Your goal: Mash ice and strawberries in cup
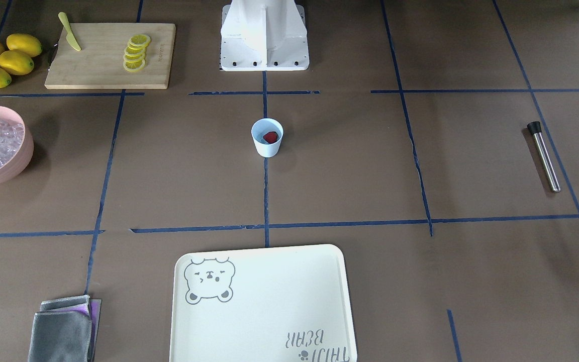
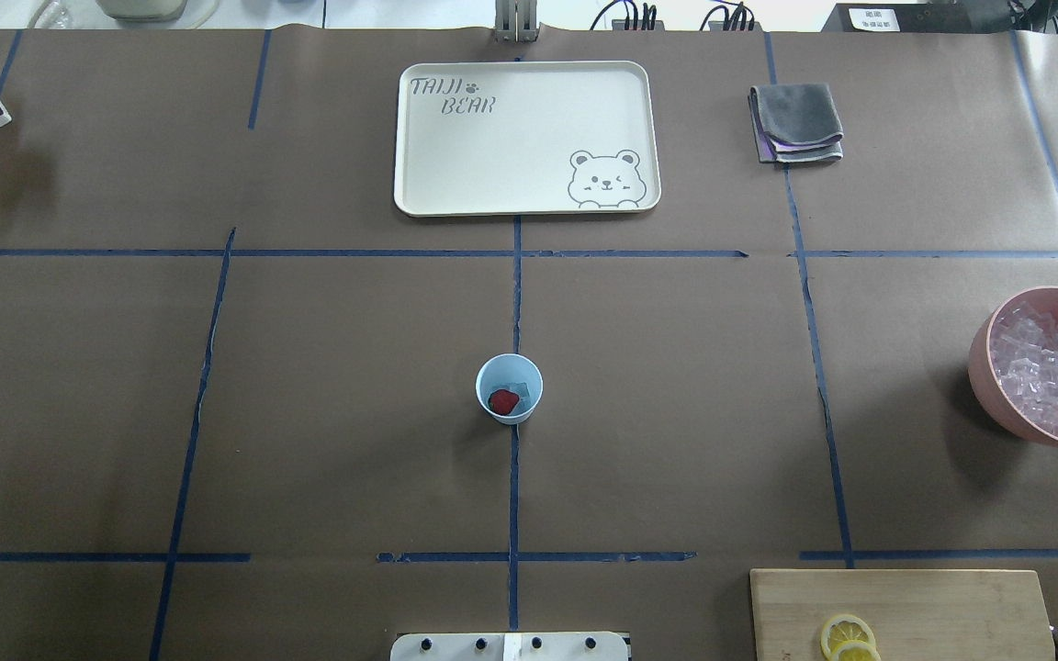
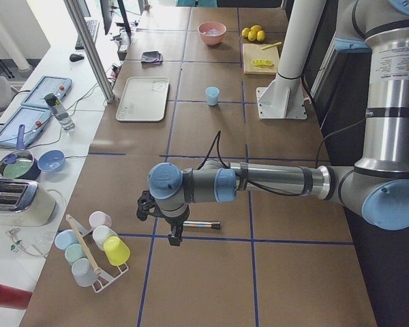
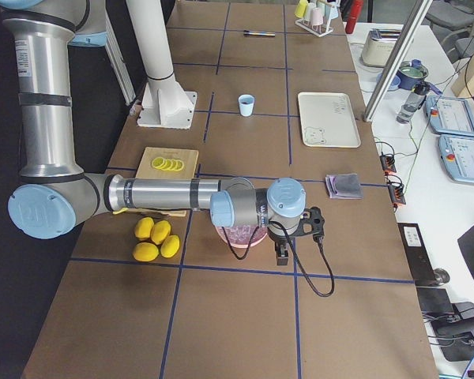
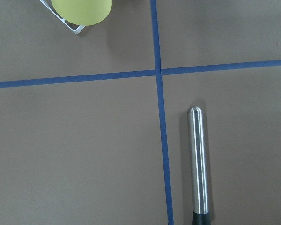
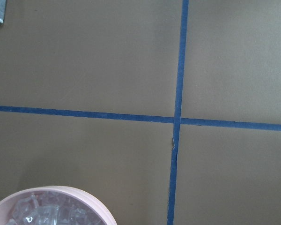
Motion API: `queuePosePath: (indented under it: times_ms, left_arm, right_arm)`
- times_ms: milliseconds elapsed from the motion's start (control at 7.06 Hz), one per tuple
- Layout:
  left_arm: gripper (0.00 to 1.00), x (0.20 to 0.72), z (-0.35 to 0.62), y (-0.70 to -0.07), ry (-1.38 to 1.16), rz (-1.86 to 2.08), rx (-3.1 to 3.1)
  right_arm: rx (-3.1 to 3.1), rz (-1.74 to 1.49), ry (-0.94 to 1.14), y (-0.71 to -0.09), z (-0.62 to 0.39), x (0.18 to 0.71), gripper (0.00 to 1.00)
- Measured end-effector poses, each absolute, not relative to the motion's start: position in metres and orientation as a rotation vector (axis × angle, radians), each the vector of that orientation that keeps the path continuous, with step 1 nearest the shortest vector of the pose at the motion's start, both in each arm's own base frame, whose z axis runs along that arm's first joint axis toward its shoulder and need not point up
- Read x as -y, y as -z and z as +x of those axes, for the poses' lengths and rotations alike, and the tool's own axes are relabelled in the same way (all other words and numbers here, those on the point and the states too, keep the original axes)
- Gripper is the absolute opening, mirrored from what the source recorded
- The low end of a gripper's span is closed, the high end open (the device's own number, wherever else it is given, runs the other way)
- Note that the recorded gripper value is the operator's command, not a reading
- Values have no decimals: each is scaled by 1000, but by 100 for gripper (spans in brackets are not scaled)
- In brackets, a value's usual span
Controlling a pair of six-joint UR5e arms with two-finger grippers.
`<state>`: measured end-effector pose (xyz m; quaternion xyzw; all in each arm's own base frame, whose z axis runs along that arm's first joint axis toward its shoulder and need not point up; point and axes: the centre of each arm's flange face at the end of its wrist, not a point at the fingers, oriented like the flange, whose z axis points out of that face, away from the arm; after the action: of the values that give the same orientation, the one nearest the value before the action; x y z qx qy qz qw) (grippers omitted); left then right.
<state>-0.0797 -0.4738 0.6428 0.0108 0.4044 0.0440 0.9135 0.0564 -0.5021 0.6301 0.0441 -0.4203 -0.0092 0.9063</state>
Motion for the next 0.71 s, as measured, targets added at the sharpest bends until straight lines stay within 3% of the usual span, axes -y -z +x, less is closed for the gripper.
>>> queuePosePath:
  times_ms: [708]
  left_arm:
    - [100, 474, -79, -644, -91, 21, -833]
  right_arm:
    - [924, 53, -33, -654, 69, 490, 99]
